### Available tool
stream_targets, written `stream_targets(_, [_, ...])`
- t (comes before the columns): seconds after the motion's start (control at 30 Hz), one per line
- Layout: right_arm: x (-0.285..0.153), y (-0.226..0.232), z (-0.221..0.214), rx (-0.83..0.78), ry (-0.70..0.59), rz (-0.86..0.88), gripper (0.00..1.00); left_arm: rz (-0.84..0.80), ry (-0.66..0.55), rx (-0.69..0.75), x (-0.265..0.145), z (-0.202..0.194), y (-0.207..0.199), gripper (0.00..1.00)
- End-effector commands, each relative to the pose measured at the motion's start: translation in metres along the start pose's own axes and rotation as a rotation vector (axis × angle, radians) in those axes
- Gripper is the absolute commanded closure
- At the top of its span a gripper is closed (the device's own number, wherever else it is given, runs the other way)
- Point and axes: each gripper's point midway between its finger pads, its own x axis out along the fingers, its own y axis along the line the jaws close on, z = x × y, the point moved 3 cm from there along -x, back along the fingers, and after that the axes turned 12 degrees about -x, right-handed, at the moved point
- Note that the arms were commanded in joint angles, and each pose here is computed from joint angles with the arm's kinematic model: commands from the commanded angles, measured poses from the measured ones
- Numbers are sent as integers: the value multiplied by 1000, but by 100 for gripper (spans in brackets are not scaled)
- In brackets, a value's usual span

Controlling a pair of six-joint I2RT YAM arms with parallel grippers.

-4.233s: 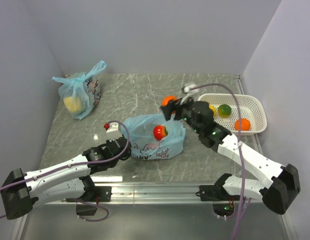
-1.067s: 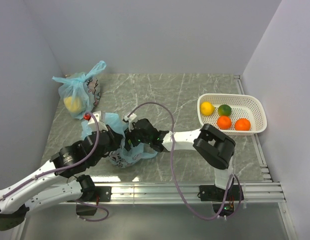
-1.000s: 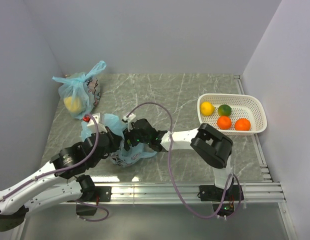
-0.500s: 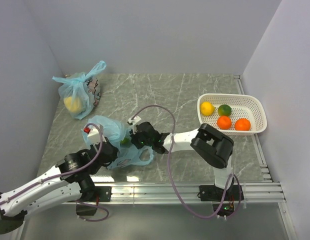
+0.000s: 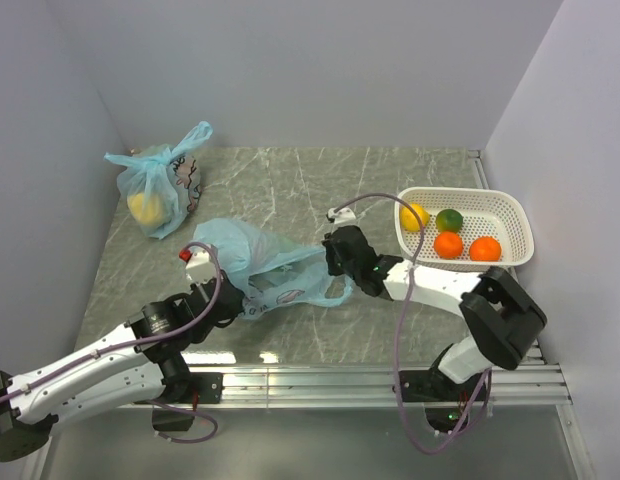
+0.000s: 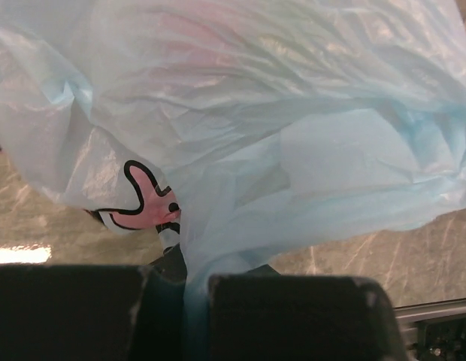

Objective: Untie the knot of the plastic bag and take out the fruit

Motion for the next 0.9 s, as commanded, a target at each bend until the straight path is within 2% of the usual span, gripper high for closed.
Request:
stream_targets(0.0, [-27, -4, 15, -33, -34, -48, 84, -60, -21, -19, -1, 7, -17, 99])
stream_targets(0.13, [-65, 52, 52, -157, -193, 122, 78, -58, -30, -23, 0, 8, -20, 100])
stream_targets(0.23, [-75, 73, 74, -125, -271, 199, 70, -73, -38, -21, -2, 12, -24, 100])
stream_targets(0.4, [-86, 114, 90, -155, -324, 375, 59, -96, -37, -12, -5, 17, -35, 100])
stream_targets(0.47, [-76, 131, 81, -199, -283, 446, 56, -105, -41, -16, -6, 19, -39, 100])
stream_targets(0.63, [-38, 143, 74, -207, -231, 413, 56, -154, -49, -39, -11, 25, -51, 100])
stream_targets(0.73, [-19, 140, 79, -179, -236, 330, 56, -182, -37, -39, -14, 26, -59, 99])
stream_targets(0.87, [1, 122, 85, -66, -227, 204, 56, -207, -7, -36, -14, 22, -67, 99])
